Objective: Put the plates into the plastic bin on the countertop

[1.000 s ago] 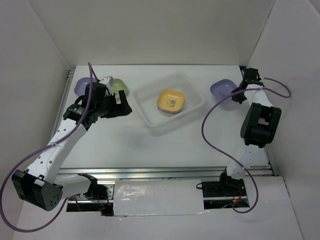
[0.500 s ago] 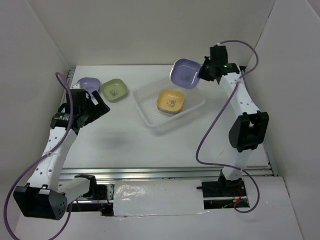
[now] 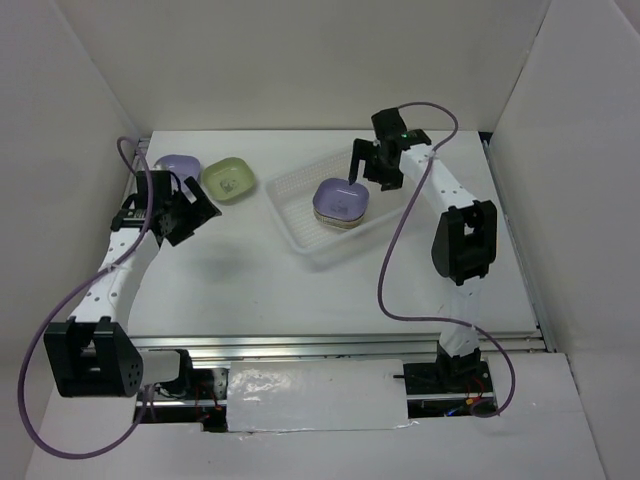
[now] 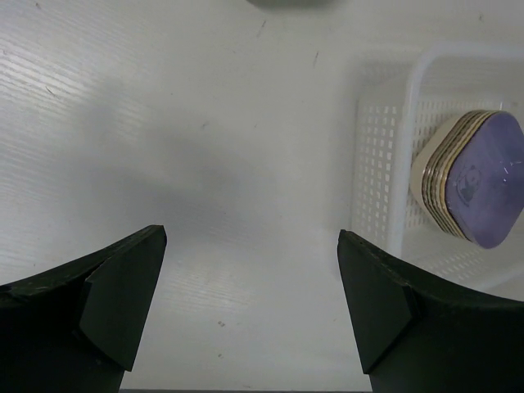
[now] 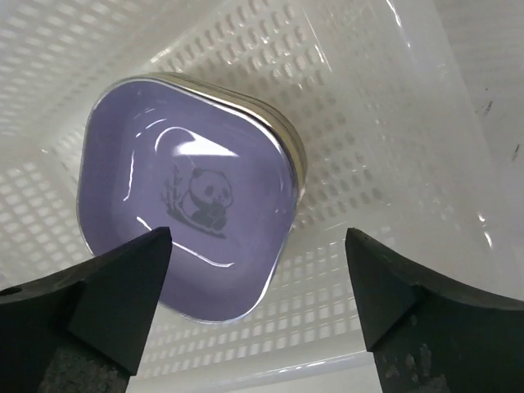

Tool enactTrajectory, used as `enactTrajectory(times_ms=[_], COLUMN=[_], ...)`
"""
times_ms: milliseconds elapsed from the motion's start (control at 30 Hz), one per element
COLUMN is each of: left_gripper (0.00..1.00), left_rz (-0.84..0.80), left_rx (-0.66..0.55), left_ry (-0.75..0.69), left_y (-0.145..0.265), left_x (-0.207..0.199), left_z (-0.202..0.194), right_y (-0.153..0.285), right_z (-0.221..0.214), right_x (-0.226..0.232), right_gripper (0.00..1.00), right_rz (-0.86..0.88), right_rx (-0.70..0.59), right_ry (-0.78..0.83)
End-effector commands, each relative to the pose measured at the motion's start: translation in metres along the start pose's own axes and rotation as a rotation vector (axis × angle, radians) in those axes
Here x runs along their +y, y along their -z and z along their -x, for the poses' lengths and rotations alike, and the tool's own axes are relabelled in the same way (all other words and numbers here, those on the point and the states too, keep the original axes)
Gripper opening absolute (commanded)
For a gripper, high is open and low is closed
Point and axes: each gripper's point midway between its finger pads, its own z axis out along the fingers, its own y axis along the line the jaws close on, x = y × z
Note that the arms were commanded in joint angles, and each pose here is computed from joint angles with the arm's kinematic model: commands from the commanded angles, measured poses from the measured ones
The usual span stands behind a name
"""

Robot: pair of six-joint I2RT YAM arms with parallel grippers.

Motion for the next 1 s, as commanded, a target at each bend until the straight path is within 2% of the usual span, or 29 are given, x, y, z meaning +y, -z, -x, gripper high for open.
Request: enactTrajectory(times_ms=[0, 200, 267, 333, 400, 433, 467, 500, 633, 700, 733, 800, 833, 900, 933, 967], left_gripper=[0.99, 0.99, 0.99, 0.99, 0.99, 0.99, 0.99, 0.99, 0.99, 0.99, 0.94, 0.91, 0.8, 0.66, 0.54, 0.5], left_rz=[-0.008, 0.012, 0.017, -0.065, -0.126, -0.117, -0.096, -0.062, 0.0, 0.031, 0.035, 0.082, 0.092, 0.16, 0.185, 0.196], left_rx=[-0.044, -0.079, -0.088, -0.076, -0.056, -0.05, -0.022, -0.039, -0.062, -0.064, -0.06, -0.027, -0.014, -0.012, -0.016, -0.008], left_ry=[0.04, 0.174, 0.221, 0.271, 0.323, 0.338, 0.344, 0.347, 0.361, 0.374, 0.374, 0.377, 0.376, 0.378, 0.385, 0.387], left_y=[-0.009, -0.056, -0.087, -0.118, -0.136, -0.154, -0.165, -0.179, -0.204, -0.218, -0.222, -0.231, -0.233, -0.236, -0.236, -0.236], left_x=[-0.004, -0.004, 0.002, -0.006, -0.014, -0.014, -0.008, -0.006, -0.003, 0.003, 0.002, 0.008, 0.006, 0.018, 0.022, 0.024], left_z=[0.024, 0.053, 0.061, 0.067, 0.073, 0.076, 0.066, 0.074, 0.075, 0.072, 0.07, 0.061, 0.055, 0.046, 0.043, 0.038], right_y=[0.054, 0.143, 0.169, 0.186, 0.212, 0.214, 0.204, 0.204, 0.21, 0.223, 0.221, 0.229, 0.228, 0.235, 0.237, 0.241], right_z=[0.038, 0.038, 0.017, -0.016, -0.03, -0.049, -0.059, -0.072, -0.097, -0.101, -0.107, -0.113, -0.117, -0.12, -0.12, -0.12], right_x=[0.018, 0.039, 0.049, 0.049, 0.06, 0.064, 0.064, 0.061, 0.055, 0.054, 0.052, 0.051, 0.049, 0.048, 0.046, 0.046], right_gripper=[1.0, 1.0, 1.0, 1.0, 1.0, 1.0, 1.0, 1.0, 1.0, 1.0, 1.0, 1.0, 1.0, 1.0, 1.0, 1.0], right_rz=[0.037, 0.161, 0.25, 0.318, 0.441, 0.506, 0.516, 0.527, 0.559, 0.592, 0.601, 0.618, 0.621, 0.63, 0.627, 0.631], right_rx=[-0.15, -0.324, -0.375, -0.394, -0.449, -0.437, -0.406, -0.393, -0.379, -0.414, -0.408, -0.423, -0.416, -0.435, -0.442, -0.449], right_ry=[0.011, -0.003, 0.001, 0.015, 0.034, 0.051, 0.054, 0.058, 0.063, 0.063, 0.057, 0.056, 0.052, 0.053, 0.046, 0.048])
